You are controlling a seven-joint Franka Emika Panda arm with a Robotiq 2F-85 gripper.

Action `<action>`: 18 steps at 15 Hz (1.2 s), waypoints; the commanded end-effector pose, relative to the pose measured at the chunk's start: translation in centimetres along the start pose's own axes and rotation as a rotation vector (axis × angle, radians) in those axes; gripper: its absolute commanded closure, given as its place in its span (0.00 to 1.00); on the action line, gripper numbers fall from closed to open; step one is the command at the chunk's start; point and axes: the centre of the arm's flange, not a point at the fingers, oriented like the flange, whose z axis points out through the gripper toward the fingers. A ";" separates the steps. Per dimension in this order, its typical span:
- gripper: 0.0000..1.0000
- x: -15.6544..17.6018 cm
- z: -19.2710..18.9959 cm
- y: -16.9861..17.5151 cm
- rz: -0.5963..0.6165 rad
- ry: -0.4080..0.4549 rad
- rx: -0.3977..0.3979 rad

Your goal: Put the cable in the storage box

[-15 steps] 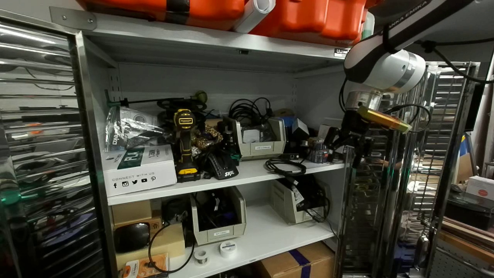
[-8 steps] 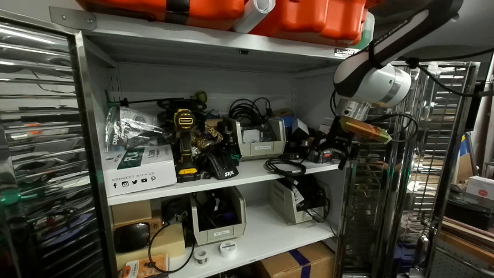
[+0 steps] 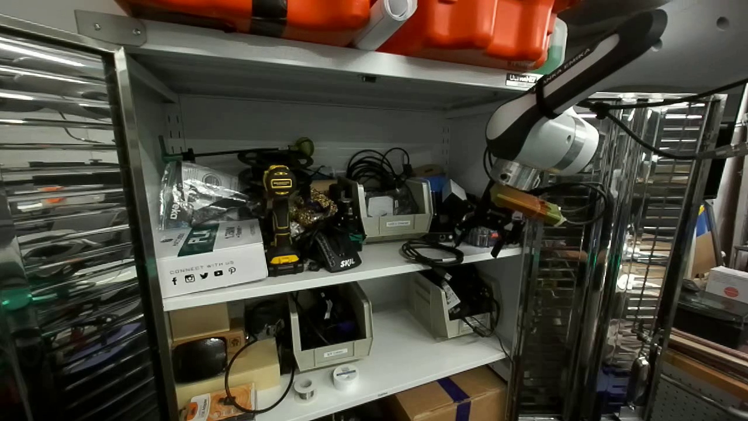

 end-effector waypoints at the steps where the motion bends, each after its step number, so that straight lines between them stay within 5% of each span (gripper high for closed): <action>1: 0.00 2.0 1.4 -2.0 0.021 0.023 0.000; 9: 0.00 3.5 3.4 -4.1 0.046 0.054 -0.002; 13: 0.42 3.6 4.5 -4.3 0.047 0.033 -0.037; 18: 0.80 3.0 3.7 -4.3 0.054 0.058 -0.046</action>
